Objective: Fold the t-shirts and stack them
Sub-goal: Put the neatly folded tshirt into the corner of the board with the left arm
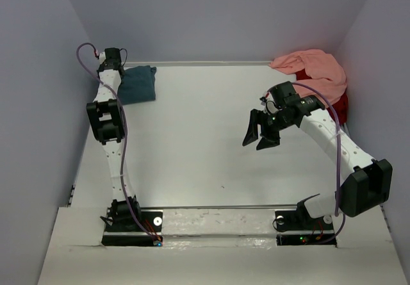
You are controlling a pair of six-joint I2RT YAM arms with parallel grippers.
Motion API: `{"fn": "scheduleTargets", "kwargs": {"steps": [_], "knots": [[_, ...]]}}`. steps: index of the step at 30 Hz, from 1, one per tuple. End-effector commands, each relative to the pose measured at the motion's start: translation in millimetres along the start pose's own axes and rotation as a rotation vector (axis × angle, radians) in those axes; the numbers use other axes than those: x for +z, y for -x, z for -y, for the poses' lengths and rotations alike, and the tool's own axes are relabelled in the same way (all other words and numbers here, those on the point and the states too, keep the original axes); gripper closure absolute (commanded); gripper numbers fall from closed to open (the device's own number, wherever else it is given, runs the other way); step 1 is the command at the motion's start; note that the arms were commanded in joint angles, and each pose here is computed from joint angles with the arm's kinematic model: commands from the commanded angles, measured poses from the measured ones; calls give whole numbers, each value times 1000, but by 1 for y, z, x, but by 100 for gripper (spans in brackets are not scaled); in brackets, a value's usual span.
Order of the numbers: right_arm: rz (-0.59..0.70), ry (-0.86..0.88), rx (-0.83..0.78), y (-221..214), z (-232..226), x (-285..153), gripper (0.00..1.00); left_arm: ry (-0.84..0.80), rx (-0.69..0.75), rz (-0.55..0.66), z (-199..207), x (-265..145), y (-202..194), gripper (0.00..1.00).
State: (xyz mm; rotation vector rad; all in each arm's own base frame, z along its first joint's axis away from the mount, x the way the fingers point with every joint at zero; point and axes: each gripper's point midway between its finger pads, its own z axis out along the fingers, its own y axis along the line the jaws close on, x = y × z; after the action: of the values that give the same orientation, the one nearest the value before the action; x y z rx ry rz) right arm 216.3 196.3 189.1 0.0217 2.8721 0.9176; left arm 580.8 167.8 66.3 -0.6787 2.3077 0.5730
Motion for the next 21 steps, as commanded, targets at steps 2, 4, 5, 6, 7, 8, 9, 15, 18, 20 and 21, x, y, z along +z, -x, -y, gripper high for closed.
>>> {"fn": "scheduleTargets", "kwargs": {"steps": [2,4,5,6,7,8,9,15,18,20,21], "knots": [[15,33,-24,3,-13,-8,31,34,-53,88,-21,-10,37,100],[11,32,-21,3,-13,-7,31,37,-54,88,-23,-8,37,100],[14,35,-22,3,-14,-8,31,38,-57,91,-24,-6,38,100],[14,35,-21,3,-14,-8,31,41,-56,88,-25,-3,36,100],[14,35,-21,3,-14,-8,31,41,-55,85,-25,0,34,100],[15,36,-23,3,-14,-8,31,37,-54,77,-25,3,31,100],[16,35,-23,3,-14,-8,31,30,-55,60,-24,12,25,100],[14,35,-19,1,-13,-8,31,51,-31,5,-26,27,3,100],[15,41,-17,2,-14,-7,31,16,-73,47,-25,9,21,100],[16,51,-20,3,-15,-5,31,-69,-116,118,-19,-17,50,100],[16,53,-21,4,-15,-5,31,-97,-129,127,-16,-24,55,100]]}}
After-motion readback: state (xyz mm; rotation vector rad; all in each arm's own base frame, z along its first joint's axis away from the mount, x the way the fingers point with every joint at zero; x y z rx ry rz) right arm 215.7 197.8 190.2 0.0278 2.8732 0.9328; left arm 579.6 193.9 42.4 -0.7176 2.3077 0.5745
